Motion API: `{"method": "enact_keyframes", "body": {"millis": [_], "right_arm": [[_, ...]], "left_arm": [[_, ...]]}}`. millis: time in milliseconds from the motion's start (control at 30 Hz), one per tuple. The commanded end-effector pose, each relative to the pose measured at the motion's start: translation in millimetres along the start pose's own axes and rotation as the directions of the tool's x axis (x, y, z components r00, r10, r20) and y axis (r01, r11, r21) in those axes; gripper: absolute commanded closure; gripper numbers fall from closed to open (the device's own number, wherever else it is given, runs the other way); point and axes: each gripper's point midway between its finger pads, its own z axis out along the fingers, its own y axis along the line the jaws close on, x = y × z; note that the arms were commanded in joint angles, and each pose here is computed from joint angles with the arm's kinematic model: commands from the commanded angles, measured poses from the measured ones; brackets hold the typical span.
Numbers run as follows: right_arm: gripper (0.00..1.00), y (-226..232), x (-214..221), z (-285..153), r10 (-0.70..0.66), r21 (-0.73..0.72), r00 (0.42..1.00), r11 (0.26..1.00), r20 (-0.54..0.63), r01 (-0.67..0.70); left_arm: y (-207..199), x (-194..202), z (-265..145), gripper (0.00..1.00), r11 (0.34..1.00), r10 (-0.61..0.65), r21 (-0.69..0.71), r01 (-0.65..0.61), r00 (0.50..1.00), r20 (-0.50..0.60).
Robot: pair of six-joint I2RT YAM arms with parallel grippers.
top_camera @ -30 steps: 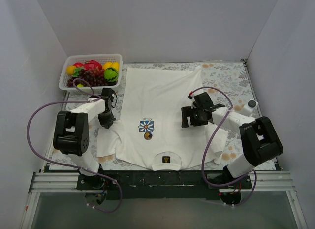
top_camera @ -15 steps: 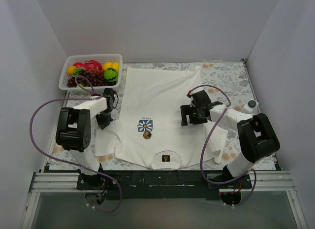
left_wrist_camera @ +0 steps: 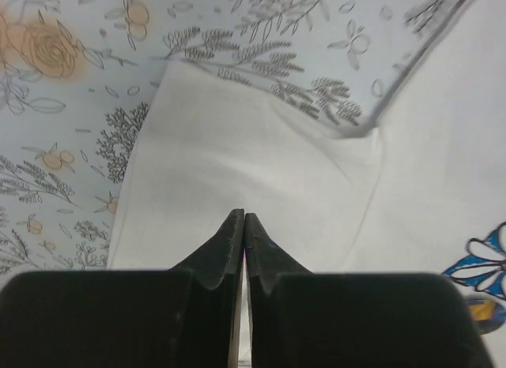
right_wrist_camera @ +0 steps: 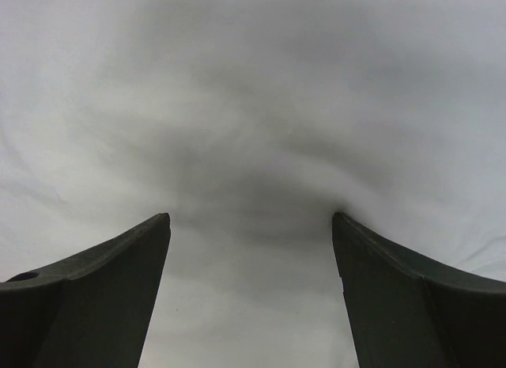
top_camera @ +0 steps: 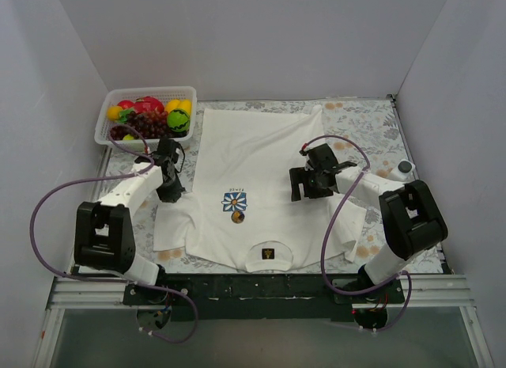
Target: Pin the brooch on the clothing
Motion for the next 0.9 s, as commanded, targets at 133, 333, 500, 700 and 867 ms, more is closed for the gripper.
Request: {"method": "enact_keyframes", "body": {"millis": [133, 333, 500, 700, 867], "right_arm": [[0.09, -14, 10, 8, -0.004, 0.063, 0.999, 0.998, -0.054, 0.007], [0.09, -13, 8, 7, -0.007, 0.065, 0.999, 0.998, -0.049, 0.010], [0.09, -17, 9, 6, -0.007, 0.084, 0.999, 0.996, -0.051, 0.011], [0.09, -21, 9, 7, -0.015, 0.108, 0.998, 0.994, -0.055, 0.021], [0.09, -25, 7, 7, -0.018, 0.129, 0.998, 0.991, -0.057, 0.026]], "left_arm": [[7, 43, 12, 1.00, 0.992, 0.060, -0.104, -0.075, 0.989, -0.136], [13, 60, 37, 1.00, 0.970, 0.122, -0.180, -0.163, 0.968, -0.222], [25, 65, 49, 1.00, 0.932, 0.169, -0.276, -0.235, 0.956, -0.241], [38, 59, 51, 1.00, 0.854, 0.229, -0.416, -0.314, 0.943, -0.243], [49, 45, 48, 1.00, 0.786, 0.259, -0.514, -0.343, 0.938, -0.230]]}}
